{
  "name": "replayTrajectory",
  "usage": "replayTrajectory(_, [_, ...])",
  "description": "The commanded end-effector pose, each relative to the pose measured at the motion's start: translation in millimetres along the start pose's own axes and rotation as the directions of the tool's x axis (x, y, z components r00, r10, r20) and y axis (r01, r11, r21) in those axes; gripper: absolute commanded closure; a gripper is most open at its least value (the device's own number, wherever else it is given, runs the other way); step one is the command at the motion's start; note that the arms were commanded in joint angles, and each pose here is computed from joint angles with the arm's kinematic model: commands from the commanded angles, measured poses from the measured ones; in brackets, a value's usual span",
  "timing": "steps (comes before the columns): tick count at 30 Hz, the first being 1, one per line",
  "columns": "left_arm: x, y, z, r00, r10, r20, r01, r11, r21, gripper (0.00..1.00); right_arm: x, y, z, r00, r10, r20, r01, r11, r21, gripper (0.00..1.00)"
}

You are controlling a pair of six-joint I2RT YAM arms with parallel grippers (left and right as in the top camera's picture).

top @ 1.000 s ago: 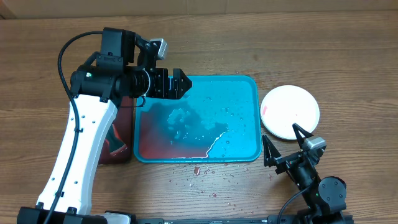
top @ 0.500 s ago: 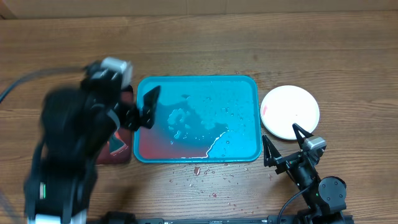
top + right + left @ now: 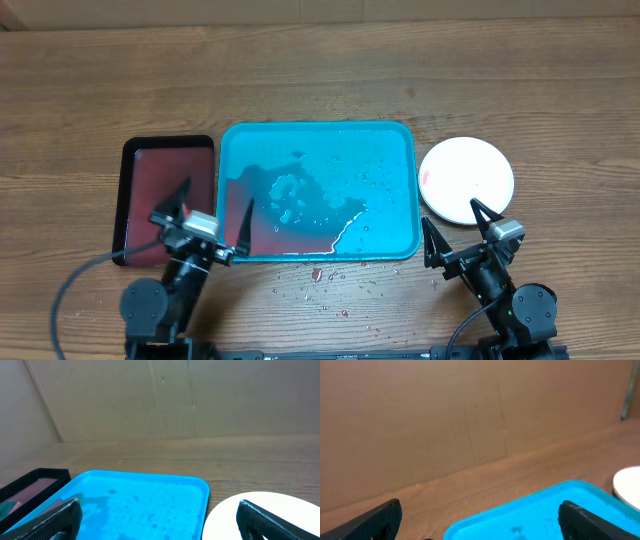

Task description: Clean dirty plates on tray and stack at the side

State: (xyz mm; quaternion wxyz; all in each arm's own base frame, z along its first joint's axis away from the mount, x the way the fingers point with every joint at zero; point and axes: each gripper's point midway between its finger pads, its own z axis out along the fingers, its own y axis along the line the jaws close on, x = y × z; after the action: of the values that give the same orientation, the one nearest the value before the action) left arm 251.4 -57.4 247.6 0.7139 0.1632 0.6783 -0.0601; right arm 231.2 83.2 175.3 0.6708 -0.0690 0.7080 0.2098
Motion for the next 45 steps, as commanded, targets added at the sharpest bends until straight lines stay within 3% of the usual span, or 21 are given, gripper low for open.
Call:
replayTrajectory(1, [16.9,-8.8,-7.6,0.991,0.125,0.040,-0.126,0.992,0.017,0.00,2.5,3.7,0.1,1.000,-0.005,0.000,0.005,1.000,-0.021,0.00])
replayTrajectory(8, [51.6,-13.9,-14.6,0.960,0.281,0.000,-0.281,0.960,0.016,0.00,2.5,3.7,0.1,1.000,-0.005,0.000,0.005,1.000,-0.021,0.00])
replayTrajectory(13, [84.0,-19.6,-18.1,0.951,0.295,-0.094,-0.290,0.955,0.062,0.00,2.5,3.7,0.1,1.000,-0.005,0.000,0.005,1.000,-0.021,0.00])
replayTrajectory(45, [84.1,-20.0,-17.9,0.956,0.279,-0.093,-0.274,0.960,0.063,0.00,2.5,3.7,0.1,1.000,-0.005,0.000,0.005,1.000,-0.021,0.00])
